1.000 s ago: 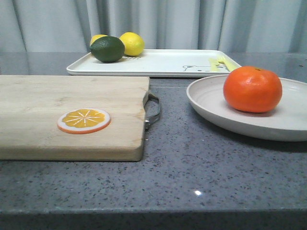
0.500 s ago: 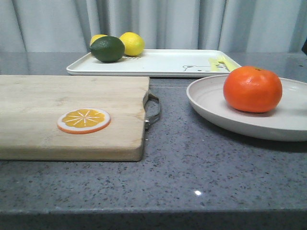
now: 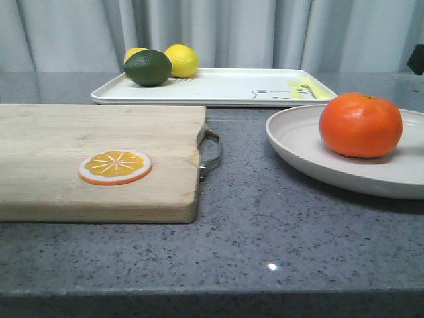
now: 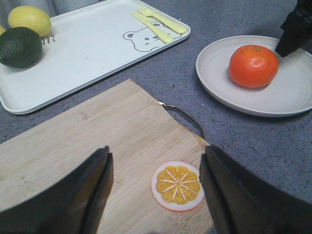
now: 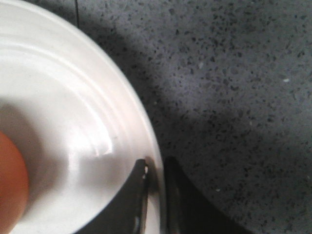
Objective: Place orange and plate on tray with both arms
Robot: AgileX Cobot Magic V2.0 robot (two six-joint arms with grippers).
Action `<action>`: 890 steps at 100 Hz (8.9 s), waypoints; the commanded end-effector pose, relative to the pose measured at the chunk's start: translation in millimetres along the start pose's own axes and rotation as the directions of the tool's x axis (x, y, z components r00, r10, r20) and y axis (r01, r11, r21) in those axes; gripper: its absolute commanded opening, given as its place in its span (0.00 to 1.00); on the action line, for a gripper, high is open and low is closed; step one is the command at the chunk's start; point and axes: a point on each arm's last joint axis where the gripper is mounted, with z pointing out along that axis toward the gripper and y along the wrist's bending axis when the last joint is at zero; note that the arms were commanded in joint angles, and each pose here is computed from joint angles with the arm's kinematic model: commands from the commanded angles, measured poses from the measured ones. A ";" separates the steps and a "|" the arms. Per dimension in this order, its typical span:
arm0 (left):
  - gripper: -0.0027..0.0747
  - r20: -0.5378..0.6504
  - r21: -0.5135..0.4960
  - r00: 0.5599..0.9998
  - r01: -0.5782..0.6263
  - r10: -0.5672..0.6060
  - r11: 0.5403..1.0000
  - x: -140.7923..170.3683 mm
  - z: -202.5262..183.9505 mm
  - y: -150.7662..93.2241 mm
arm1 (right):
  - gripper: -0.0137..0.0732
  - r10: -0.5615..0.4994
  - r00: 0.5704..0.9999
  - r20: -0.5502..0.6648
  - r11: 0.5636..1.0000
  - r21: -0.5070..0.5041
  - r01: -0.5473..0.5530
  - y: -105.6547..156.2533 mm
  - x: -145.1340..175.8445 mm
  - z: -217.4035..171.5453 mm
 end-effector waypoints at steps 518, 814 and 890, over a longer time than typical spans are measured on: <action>0.24 0.123 0.021 0.990 0.068 -0.070 0.997 -16.7 -5.8 -1.4 | 0.08 -0.205 0.781 0.590 0.940 -0.103 0.325 32.5 27.3 -194.8; 0.01 0.566 -0.477 0.820 0.241 0.085 0.845 77.3 -77.8 33.4 | 0.08 -0.167 0.486 0.858 0.936 -0.016 0.351 -25.8 231.1 -154.3; 0.01 0.505 -0.546 0.863 0.298 0.024 0.783 158.1 -56.4 34.3 | 0.08 -0.169 0.490 0.855 0.936 -0.016 0.351 -25.8 231.0 -153.9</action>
